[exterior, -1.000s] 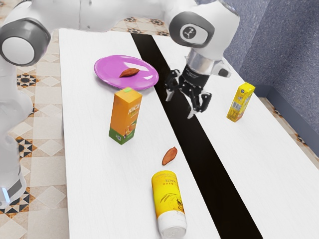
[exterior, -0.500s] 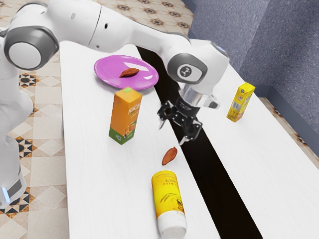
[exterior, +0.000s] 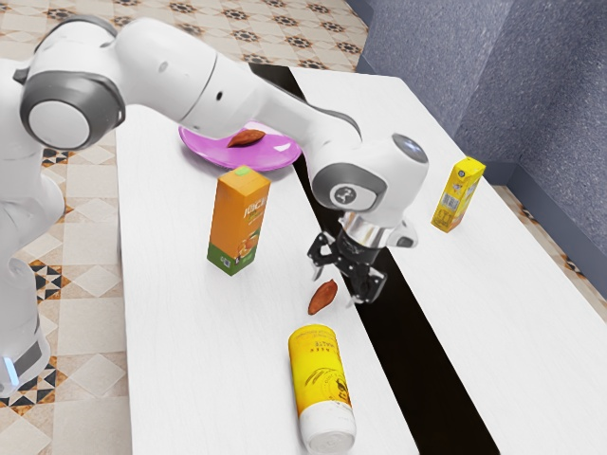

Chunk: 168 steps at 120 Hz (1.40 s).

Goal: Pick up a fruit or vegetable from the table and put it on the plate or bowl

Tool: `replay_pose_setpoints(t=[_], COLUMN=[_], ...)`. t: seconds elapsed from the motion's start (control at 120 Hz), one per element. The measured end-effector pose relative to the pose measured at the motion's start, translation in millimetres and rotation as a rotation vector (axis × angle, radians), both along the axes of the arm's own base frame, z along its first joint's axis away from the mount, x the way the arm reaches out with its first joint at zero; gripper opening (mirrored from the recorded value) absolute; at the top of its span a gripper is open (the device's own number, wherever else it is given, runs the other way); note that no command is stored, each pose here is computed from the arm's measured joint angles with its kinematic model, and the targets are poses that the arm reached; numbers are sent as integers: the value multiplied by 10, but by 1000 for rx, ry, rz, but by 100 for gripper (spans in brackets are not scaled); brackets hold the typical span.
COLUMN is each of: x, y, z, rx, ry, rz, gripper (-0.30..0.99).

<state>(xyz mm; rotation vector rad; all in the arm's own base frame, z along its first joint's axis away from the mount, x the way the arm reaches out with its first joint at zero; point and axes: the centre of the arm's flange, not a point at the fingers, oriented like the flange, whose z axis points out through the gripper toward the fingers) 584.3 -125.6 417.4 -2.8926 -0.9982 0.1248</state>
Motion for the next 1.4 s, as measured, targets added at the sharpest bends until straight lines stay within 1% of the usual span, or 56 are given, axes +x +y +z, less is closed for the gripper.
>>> replay_pose_setpoints(t=[0.167, 0.3, 0.35, 0.4, 0.417, 0.533, 0.608, 0.65, 0.775, 0.892, 1.1, 1.208, 1.25, 1.333, 1.4], x=[0, 6, 8, 11, 11, 7, 6, 3, -24, -56, -111, -122, -118, -160, -230], y=[-104, -127, -128, -135, -137, -131, -98, -74, -55, -30, 65, 93, 180, 382, 507], z=[-30, -121, -141, -169, -176, -211, -207, -196, -155, -156, -52, -54, -2, 286, 677], rx=[-7, -5, -5, -1, 1, 12, 17, 19, 24, 35, 28, 19, 13, -14, -42], ry=[-16, -11, -10, -7, -5, 6, 11, 13, 24, 49, 77, 91, 91, 70, 29], rz=[-25, -29, -30, -33, -34, -36, -31, -27, -26, -24, -22, -22, -9, 9, 6], gripper=[58, 53, 50, 40, 39, 52, 51, 47, 25, 13, 9, 16, 15, 16, 15])
